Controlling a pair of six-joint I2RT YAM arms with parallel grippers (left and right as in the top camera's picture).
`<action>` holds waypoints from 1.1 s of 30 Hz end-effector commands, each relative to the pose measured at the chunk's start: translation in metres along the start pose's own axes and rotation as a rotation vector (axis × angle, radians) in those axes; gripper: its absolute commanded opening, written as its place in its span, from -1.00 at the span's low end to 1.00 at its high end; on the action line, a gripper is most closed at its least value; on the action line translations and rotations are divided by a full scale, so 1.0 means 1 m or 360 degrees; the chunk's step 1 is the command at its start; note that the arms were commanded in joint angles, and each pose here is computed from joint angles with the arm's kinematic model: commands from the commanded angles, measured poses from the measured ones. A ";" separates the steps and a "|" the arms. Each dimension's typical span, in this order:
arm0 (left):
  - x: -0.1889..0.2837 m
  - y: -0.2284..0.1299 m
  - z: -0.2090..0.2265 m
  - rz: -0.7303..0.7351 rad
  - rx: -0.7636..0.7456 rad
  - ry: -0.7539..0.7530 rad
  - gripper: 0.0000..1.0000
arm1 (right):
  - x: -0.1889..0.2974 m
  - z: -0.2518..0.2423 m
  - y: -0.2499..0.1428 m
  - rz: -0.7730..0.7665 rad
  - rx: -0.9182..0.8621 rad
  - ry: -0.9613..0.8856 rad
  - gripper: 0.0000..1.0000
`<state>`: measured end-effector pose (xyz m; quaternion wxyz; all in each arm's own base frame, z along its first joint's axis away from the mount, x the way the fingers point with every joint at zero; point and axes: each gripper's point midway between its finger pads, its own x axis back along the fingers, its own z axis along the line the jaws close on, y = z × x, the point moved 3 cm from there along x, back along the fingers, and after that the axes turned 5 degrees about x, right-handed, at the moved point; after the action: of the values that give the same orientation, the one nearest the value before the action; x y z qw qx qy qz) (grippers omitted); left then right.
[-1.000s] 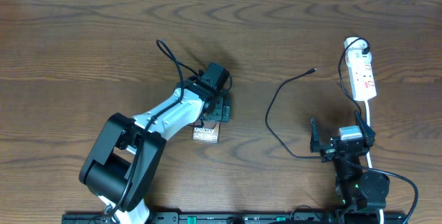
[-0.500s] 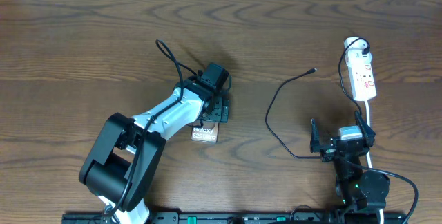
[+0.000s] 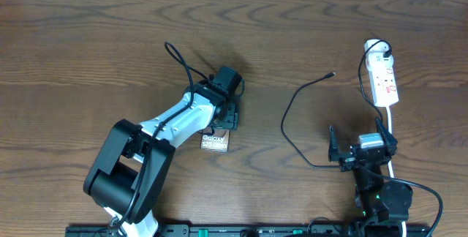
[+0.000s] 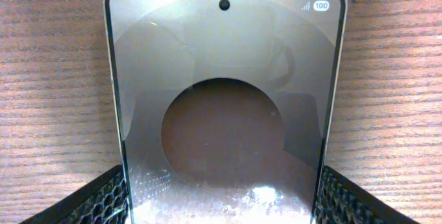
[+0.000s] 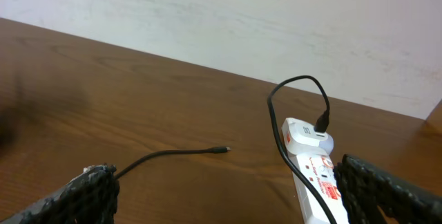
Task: Plug charger to phone and switch on socket
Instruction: 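Lift the phone with the left gripper and tilt it upright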
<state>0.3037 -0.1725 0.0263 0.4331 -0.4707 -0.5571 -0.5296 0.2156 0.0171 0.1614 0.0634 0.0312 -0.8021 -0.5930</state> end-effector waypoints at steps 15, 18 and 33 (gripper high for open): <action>0.008 -0.009 -0.052 0.0298 -0.0003 -0.0563 0.22 | 0.000 0.001 0.000 -0.0003 -0.0020 0.0010 0.99; 0.013 -0.008 -0.054 0.0344 0.0006 -0.0691 0.21 | 0.000 0.001 0.000 -0.0003 -0.0019 0.0010 0.99; 0.080 0.043 -0.068 0.0354 0.0098 -0.1761 0.20 | 0.000 0.001 0.000 -0.0003 -0.0020 0.0010 0.98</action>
<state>0.3354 -0.2258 0.0839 0.2131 -0.6742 -0.6706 -0.2245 0.2156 0.0171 0.1613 0.0636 0.0310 -0.8021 -0.5930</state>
